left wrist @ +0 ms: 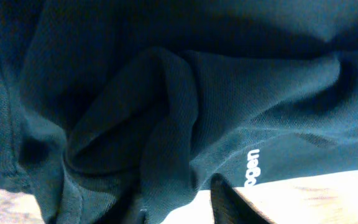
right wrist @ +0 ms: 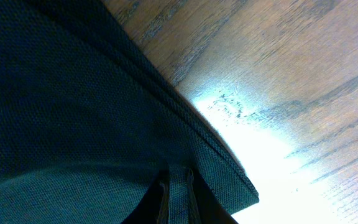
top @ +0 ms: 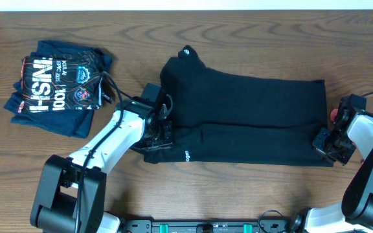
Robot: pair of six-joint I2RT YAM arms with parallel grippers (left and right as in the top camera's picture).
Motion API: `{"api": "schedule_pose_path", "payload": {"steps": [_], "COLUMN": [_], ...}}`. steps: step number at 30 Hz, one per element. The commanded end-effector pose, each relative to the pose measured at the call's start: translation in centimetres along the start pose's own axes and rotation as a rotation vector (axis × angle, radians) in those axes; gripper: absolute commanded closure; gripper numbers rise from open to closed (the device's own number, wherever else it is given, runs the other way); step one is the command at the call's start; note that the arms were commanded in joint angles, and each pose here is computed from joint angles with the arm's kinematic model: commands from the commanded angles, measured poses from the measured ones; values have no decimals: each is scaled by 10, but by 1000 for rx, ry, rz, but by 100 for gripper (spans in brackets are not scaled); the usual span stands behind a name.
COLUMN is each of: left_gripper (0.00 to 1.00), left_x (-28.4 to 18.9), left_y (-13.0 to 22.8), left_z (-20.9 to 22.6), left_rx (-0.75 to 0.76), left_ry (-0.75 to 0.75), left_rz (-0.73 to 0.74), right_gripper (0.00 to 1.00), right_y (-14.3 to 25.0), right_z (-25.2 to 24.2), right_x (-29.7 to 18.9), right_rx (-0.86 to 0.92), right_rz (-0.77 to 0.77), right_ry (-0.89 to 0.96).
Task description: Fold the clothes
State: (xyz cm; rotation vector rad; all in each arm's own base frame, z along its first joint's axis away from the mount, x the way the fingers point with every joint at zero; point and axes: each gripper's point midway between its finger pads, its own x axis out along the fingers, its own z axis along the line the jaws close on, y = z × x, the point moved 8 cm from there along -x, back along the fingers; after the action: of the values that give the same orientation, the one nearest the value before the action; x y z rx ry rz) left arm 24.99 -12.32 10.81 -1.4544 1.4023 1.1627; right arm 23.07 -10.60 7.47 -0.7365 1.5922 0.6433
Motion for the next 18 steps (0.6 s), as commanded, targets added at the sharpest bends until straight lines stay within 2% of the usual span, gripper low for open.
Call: {"api": "schedule_pose_path", "payload": {"steps": [1, 2, 5, 10, 16, 17, 18], "left_gripper": [85, 92, 94, 94, 94, 93, 87], "left_x": [0, -4, -19, -51, -57, -57, -58], "left_y": [-1, -3, -12, -41, -64, -66, -67], "left_z": [-1, -2, -7, -7, -1, -2, -3], "left_rx": [-3, -1, 1, -20, -52, -48, -46], "left_ry": [7, 13, 37, 102, 144, 149, 152], "left_rz": [-2, -13, -64, -226, -335, -346, -353], "right_gripper": [90, 90, 90, 90, 90, 90, 90], "right_y": [1, 1, 1, 0, 0, 0, 0], "right_z": [-7, -7, -7, -7, -7, -7, -7], "right_x": [6, 6, 6, 6, 6, 6, 6], "right_rx": [29, 29, 29, 29, 29, 29, 29], "right_rz": [2, 2, 1, -1, -2, -2, -1], "right_ry": [33, 33, 33, 32, 32, 32, 32]}}
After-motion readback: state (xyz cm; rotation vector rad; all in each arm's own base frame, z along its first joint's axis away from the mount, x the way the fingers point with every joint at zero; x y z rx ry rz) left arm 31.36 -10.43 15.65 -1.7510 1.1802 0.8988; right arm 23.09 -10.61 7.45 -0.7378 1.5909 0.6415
